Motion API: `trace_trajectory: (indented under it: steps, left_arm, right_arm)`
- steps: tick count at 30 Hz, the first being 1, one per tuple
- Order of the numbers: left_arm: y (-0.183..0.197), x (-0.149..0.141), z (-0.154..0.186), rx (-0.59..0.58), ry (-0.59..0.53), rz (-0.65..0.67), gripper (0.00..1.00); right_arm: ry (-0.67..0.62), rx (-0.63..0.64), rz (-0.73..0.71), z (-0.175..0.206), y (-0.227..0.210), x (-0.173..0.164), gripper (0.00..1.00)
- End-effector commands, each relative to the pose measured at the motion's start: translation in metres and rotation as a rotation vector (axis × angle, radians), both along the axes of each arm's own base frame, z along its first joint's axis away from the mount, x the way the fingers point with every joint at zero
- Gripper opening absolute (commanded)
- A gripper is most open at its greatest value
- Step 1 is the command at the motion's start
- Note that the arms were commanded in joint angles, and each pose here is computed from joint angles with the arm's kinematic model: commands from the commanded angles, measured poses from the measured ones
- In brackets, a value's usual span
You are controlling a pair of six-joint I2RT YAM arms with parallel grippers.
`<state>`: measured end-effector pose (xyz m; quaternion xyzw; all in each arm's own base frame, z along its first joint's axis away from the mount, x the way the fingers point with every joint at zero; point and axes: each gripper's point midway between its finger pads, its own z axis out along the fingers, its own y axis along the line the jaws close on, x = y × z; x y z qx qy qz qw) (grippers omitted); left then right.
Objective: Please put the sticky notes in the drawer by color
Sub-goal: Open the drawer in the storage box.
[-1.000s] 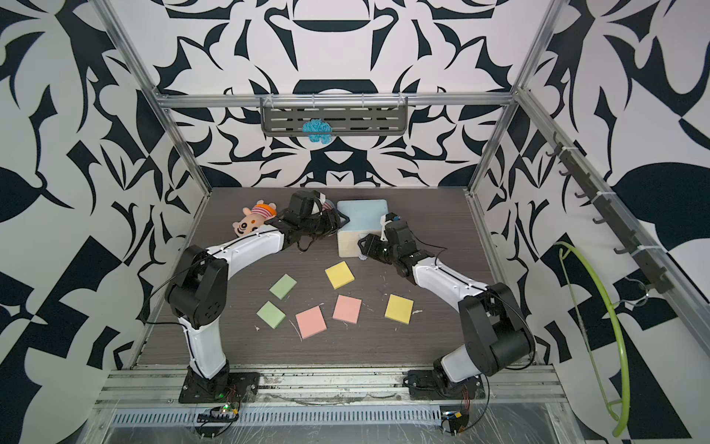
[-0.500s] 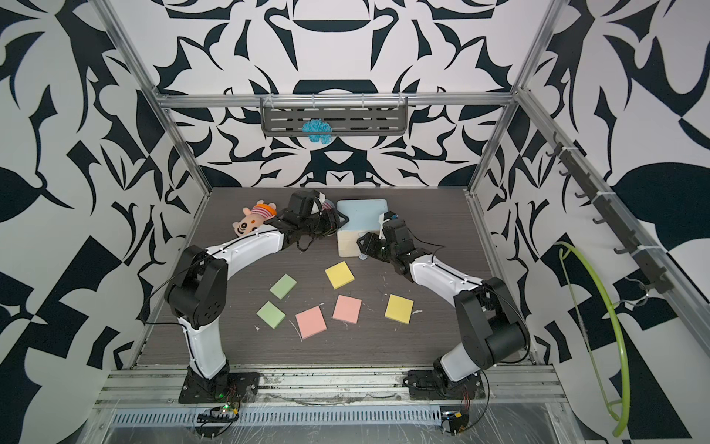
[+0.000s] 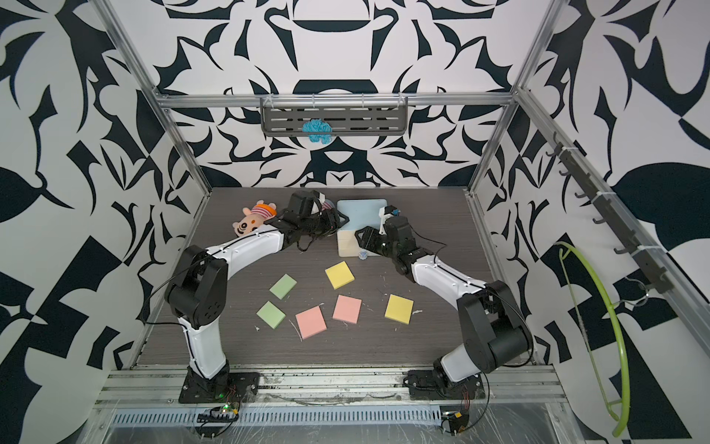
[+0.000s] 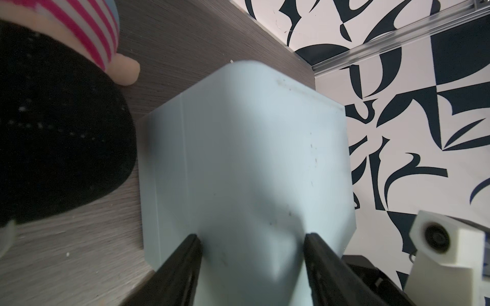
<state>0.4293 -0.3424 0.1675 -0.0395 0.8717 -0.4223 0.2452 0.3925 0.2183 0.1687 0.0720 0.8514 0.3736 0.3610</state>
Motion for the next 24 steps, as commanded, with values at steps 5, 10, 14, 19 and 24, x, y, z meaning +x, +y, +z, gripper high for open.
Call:
trace_trajectory:
  steps: [5, 10, 14, 19, 24]
  left_arm:
    - [-0.001, -0.01, -0.009, 0.014, 0.043, -0.023, 0.64]
    - [-0.002, -0.01, -0.01, 0.013, 0.046, -0.026, 0.61]
    - [-0.003, -0.011, -0.009, 0.01, 0.048, -0.029, 0.61]
    - [-0.002, -0.011, -0.008, 0.01, 0.045, -0.026, 0.61]
    - [-0.002, -0.01, -0.009, 0.01, 0.046, -0.022, 0.61]
  right_arm:
    - [-0.095, 0.022, -0.008, 0.028, 0.004, 0.014, 0.47]
    - [-0.075, 0.007, -0.023, 0.023, 0.004, 0.02, 0.43]
    - [-0.06, -0.011, -0.034, 0.018, 0.001, 0.019, 0.34]
    - [-0.056, -0.023, -0.034, 0.017, -0.002, 0.015, 0.25]
    - [-0.031, -0.029, -0.024, 0.008, -0.006, 0.002, 0.2]
